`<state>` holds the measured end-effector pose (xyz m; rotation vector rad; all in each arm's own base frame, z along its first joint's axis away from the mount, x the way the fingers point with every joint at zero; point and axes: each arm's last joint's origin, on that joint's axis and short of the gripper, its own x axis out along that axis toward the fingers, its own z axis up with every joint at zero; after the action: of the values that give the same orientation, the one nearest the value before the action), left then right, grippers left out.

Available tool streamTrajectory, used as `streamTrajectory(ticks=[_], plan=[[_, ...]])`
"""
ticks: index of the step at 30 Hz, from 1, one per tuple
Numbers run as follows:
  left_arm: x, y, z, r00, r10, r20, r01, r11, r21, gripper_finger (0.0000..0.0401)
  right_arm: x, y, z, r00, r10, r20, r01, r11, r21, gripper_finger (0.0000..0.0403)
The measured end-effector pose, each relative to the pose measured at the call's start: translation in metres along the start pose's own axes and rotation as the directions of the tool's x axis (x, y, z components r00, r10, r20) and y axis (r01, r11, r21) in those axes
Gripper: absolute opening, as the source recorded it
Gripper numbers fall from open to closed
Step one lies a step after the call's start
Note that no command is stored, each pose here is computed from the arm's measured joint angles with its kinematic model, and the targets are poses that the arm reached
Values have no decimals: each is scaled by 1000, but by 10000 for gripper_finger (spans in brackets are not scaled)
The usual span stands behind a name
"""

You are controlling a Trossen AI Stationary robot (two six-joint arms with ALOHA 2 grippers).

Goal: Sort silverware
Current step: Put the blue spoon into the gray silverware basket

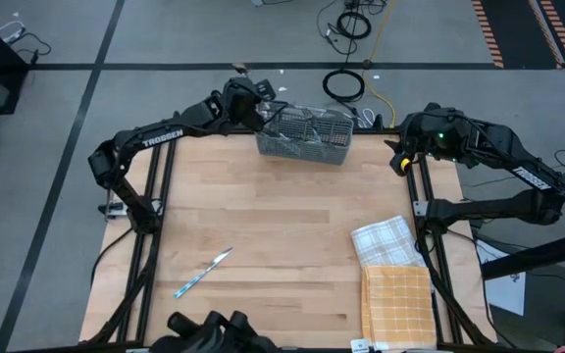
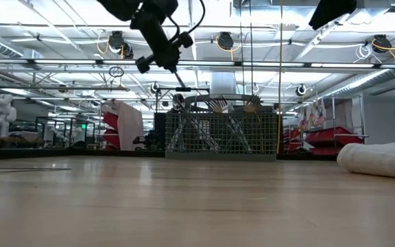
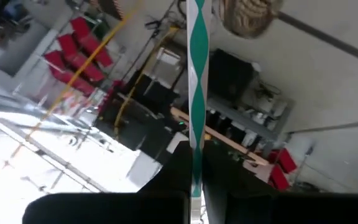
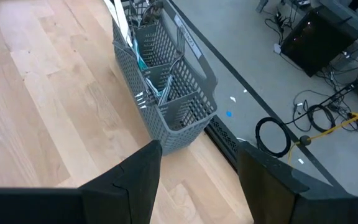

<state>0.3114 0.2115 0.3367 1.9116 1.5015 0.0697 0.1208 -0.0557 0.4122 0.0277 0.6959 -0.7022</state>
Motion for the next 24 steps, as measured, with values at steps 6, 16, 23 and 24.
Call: streamTrajectory(ticks=[6, 16, 23, 24], plan=[[22, -27, 7, 1000, -3, -31, 3, 1000, 13, 16, 0, 0, 2, 1000, 1, 24, -2, 1000, 12, 199], [34, -57, 38, 1000, 3, 3, -3, 999, 38, 16, 0, 0, 6, 998, 6, 58, -7, 1000, 21, 199], [35, -73, 61, 998, 21, 53, -24, 998, 57, 16, 0, 0, 6, 998, 5, 61, -7, 999, 32, 199], [35, -75, 63, 998, 25, 61, -30, 997, 73, 15, 0, 0, 6, 998, 5, 62, -7, 999, 33, 199]])
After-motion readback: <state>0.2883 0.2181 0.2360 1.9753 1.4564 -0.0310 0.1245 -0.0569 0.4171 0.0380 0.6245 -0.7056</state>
